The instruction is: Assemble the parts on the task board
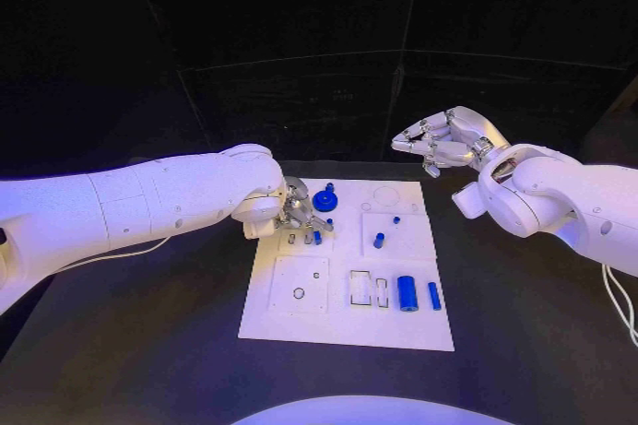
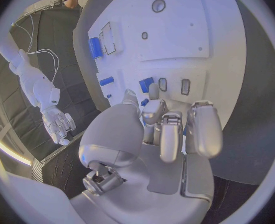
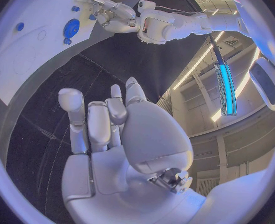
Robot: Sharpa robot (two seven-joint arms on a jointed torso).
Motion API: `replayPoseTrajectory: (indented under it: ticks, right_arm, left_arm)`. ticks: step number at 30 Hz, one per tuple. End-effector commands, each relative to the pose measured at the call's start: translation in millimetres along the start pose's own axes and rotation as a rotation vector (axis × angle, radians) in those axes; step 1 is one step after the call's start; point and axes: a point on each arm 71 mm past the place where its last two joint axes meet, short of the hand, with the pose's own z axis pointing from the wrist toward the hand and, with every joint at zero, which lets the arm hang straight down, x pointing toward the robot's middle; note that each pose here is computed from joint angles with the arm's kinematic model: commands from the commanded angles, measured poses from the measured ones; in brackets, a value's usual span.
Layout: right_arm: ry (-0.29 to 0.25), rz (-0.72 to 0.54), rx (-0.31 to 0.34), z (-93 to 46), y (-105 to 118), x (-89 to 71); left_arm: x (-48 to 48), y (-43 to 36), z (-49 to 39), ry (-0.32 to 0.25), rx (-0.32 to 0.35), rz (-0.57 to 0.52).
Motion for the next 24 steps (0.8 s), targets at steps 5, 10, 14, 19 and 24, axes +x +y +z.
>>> replayPoseTrajectory:
  ticks: [5,10,14,19,24]
  right_arm:
    - [-0.006,-0.006,-0.005,1.1,2.3,0.1]
    - [-0.005,-0.008,-0.003,1.5,2.1,0.2]
    - [-0.005,-0.009,-0.002,1.6,2.0,0.1]
    - [-0.004,-0.009,-0.001,2.0,2.2,0.7]
    - [-0.001,-0.009,-0.002,2.3,2.5,1.5]
  left_arm:
    - [1.1,-0.5,0.7,0.030,-0.017,0.030]
    - [1.4,-0.4,1.2,0.039,-0.025,0.037]
    - [1.2,-0.2,1.5,0.042,-0.029,0.039]
    - [1.4,-1.3,2.0,0.045,-0.030,0.042]
    - [2.3,-3.4,2.6,0.053,-0.029,0.050]
